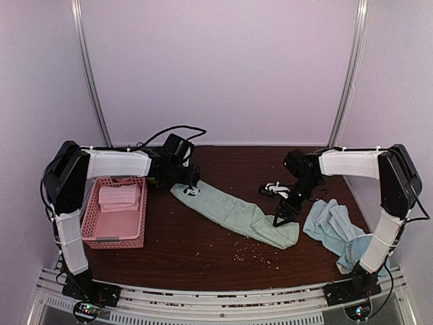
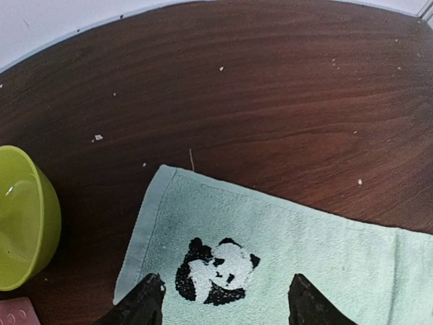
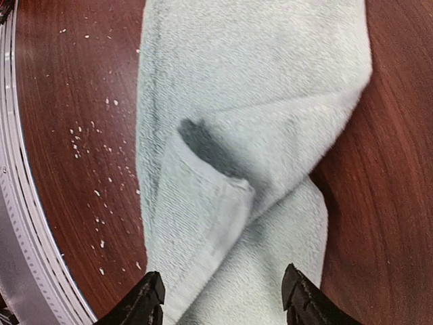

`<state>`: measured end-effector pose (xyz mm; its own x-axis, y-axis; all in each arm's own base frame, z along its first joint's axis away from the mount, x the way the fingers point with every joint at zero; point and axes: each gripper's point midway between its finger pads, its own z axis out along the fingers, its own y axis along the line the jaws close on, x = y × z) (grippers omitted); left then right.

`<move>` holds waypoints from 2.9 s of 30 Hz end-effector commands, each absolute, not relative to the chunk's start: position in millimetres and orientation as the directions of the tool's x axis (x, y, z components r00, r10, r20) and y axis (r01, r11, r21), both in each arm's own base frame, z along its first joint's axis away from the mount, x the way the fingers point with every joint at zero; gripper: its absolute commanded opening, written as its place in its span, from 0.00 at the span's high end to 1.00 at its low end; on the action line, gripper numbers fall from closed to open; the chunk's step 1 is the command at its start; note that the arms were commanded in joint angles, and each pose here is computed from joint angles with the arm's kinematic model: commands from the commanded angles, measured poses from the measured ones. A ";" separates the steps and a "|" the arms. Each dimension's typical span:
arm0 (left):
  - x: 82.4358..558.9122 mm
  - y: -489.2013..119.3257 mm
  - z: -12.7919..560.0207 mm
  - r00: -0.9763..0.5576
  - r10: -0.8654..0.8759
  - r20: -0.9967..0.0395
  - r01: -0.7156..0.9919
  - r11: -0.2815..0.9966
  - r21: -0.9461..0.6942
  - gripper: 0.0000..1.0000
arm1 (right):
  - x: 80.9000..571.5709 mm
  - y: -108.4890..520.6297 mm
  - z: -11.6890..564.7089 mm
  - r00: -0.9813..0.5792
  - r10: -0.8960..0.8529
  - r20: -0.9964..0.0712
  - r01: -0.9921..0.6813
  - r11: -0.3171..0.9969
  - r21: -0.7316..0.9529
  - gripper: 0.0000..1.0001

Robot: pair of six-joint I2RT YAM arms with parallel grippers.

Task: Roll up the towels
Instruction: Adjust the towel at the center of the board, then pick up the towel from the center of the board, then flatten out the towel at the center of the board.

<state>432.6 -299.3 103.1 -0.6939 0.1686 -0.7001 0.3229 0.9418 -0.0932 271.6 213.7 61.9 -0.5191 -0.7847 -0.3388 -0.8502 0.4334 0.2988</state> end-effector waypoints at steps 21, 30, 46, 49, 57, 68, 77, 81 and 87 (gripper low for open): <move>448.0 -279.3 83.5 -0.742 0.168 -0.649 0.292 0.952 -0.088 0.39 | 304.7 238.4 78.3 -0.503 -0.781 -0.370 -0.864 0.440 0.246 1.00; 455.9 -266.8 106.5 -0.716 0.116 -0.688 0.272 0.954 -0.123 0.46 | 420.9 128.3 150.9 -0.666 -0.530 -0.525 -0.614 0.789 -0.017 1.00; 482.9 -349.3 87.3 -0.759 0.159 -0.631 0.494 0.772 -0.400 0.57 | 421.8 140.6 113.4 -0.701 -0.497 -0.511 -0.616 0.783 0.085 1.00; 477.8 -360.0 73.6 -0.783 0.165 -0.599 0.494 0.751 -0.438 0.63 | 420.4 141.9 111.4 -0.704 -0.495 -0.509 -0.618 0.780 0.096 1.00; 476.6 -377.3 48.8 -0.804 0.185 -0.566 0.491 0.743 -0.454 0.59 | 417.9 143.9 105.0 -0.709 -0.494 -0.503 -0.621 0.776 0.114 1.00; 486.4 -387.2 46.5 -0.791 0.171 -0.587 0.487 0.757 -0.436 0.88 | 415.7 144.5 105.1 -0.706 -0.495 -0.506 -0.625 0.772 0.117 1.00; 505.0 -361.3 142.5 -0.656 0.168 -0.736 0.501 0.827 -0.257 1.00 | 438.1 133.2 130.7 -0.696 -0.462 -0.550 -0.590 0.805 0.070 1.00; 514.9 -339.4 213.7 -0.555 0.204 -0.807 0.487 0.866 -0.116 1.00 | 485.2 121.0 202.5 -0.637 -0.391 -0.664 -0.546 0.837 0.030 1.00; 495.1 -295.2 303.5 -0.425 0.192 -0.885 0.414 0.910 -0.002 1.00 | 506.7 119.9 294.4 -0.488 -0.315 -0.814 -0.560 0.829 0.015 1.00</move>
<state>510.2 -333.6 227.2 -0.5500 0.1826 -0.8149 0.4698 0.8744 -0.1211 508.7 117.8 241.9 -0.5736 -0.3641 -0.7338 -0.5402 0.8415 0.0047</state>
